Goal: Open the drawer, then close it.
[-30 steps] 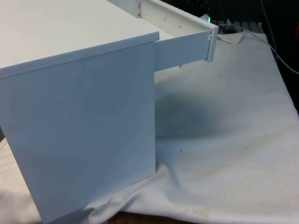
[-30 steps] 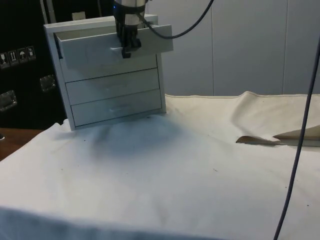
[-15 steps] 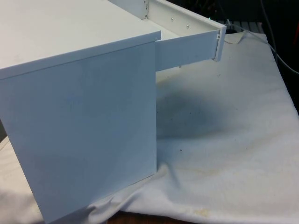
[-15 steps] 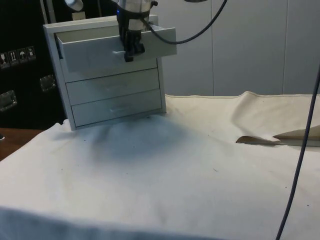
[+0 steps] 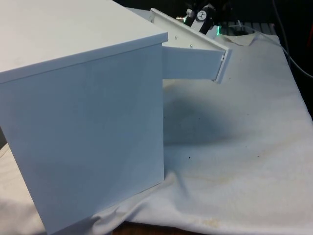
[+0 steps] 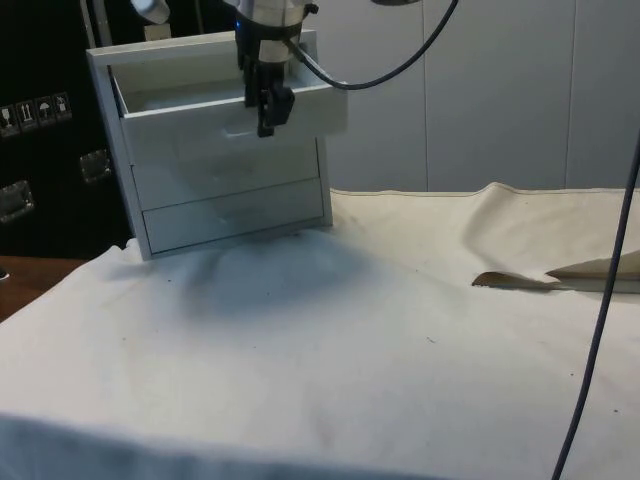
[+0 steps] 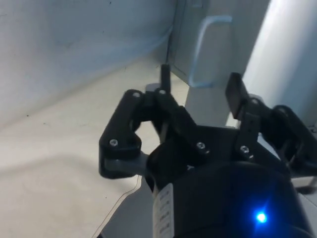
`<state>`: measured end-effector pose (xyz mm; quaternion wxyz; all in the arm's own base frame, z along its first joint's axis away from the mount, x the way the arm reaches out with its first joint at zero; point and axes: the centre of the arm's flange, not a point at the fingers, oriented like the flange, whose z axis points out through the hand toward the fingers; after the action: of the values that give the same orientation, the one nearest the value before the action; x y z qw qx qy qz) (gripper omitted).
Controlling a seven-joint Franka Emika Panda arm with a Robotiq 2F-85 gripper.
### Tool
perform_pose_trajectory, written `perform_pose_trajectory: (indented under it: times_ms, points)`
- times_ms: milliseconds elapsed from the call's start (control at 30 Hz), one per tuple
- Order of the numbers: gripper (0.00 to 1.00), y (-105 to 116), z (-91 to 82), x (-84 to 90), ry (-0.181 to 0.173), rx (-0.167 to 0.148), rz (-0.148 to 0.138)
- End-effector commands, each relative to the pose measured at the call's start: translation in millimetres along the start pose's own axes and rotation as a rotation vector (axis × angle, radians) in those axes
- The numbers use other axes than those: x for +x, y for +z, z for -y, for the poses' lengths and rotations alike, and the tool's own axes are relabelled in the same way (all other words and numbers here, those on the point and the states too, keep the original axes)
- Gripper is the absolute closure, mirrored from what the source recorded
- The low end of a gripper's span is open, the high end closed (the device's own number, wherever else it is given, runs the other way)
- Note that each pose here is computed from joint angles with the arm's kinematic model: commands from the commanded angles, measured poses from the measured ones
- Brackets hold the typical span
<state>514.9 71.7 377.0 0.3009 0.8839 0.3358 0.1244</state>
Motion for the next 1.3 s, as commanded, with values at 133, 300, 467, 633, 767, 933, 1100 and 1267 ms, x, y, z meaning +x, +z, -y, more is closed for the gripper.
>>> perform_pose_trajectory:
  times_ms: [133, 300, 467, 633, 767, 933, 1100, 1267]
  points:
    - [0.17, -1.3, -1.3, -0.4, 0.002, -0.005, 0.002]
    - [0.00, -2.0, 3.9, 2.5, 0.001, -0.005, 0.000]
    - [0.00, -3.2, 11.4, 4.7, -0.002, 0.003, -0.004]
    - [0.00, -5.6, 33.1, 13.4, -0.001, -0.007, -0.001]
    - [0.00, -4.2, 42.3, 16.3, 0.001, 0.005, 0.003]
    - [0.00, -3.5, 63.6, 25.1, 0.010, -0.005, 0.001]
    - [0.00, -1.2, 71.5, 26.8, 0.015, 0.005, 0.008]
    - [0.00, 2.4, 81.3, 28.8, 0.032, -0.017, 0.005]
